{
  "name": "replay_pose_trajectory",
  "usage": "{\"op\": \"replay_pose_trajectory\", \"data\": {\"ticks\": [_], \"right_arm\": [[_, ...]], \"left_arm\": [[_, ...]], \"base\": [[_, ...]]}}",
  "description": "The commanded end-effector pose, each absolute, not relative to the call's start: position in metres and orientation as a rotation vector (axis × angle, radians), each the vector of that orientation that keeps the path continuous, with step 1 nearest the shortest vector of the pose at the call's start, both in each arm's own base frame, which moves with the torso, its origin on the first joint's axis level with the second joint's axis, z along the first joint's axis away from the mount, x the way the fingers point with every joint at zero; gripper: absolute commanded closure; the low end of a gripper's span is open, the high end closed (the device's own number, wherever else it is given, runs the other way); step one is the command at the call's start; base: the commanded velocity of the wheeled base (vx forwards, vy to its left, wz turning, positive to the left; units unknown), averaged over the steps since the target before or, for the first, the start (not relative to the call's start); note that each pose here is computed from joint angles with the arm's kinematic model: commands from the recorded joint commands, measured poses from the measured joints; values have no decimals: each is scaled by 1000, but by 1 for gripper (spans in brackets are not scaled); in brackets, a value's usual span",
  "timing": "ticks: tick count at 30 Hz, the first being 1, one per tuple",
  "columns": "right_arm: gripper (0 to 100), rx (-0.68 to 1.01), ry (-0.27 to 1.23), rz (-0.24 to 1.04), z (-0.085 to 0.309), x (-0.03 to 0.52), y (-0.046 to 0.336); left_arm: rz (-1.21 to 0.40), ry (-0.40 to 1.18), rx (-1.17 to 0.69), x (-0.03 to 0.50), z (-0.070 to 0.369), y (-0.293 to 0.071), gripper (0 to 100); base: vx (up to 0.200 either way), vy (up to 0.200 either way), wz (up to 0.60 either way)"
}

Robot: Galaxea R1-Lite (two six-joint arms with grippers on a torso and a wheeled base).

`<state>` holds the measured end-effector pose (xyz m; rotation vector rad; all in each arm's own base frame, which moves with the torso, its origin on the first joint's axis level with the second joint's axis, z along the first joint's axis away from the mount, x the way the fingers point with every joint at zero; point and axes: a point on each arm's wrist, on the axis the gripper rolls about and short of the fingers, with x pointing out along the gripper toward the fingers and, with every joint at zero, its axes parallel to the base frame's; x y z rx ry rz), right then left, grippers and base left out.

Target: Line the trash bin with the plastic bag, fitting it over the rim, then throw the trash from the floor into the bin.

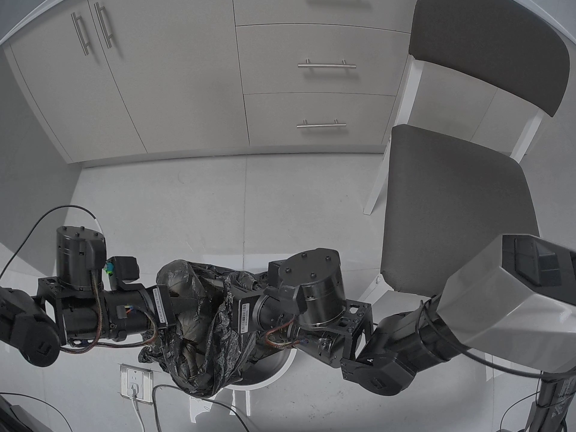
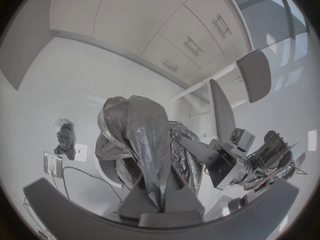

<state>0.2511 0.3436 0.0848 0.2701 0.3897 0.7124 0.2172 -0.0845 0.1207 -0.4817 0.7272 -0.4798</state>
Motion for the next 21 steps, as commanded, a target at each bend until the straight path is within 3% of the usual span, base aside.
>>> {"op": "replay_pose_trajectory", "data": {"ticks": [1, 21], "right_arm": [[100, 262, 408, 694, 74, 263, 338], [100, 203, 411, 613, 40, 305, 330]], "left_arm": [[-442, 784, -469, 233, 97, -91, 100], [-390, 787, -453, 267, 58, -97, 100]], "base": [[0, 0, 0], [0, 0, 0]]}}
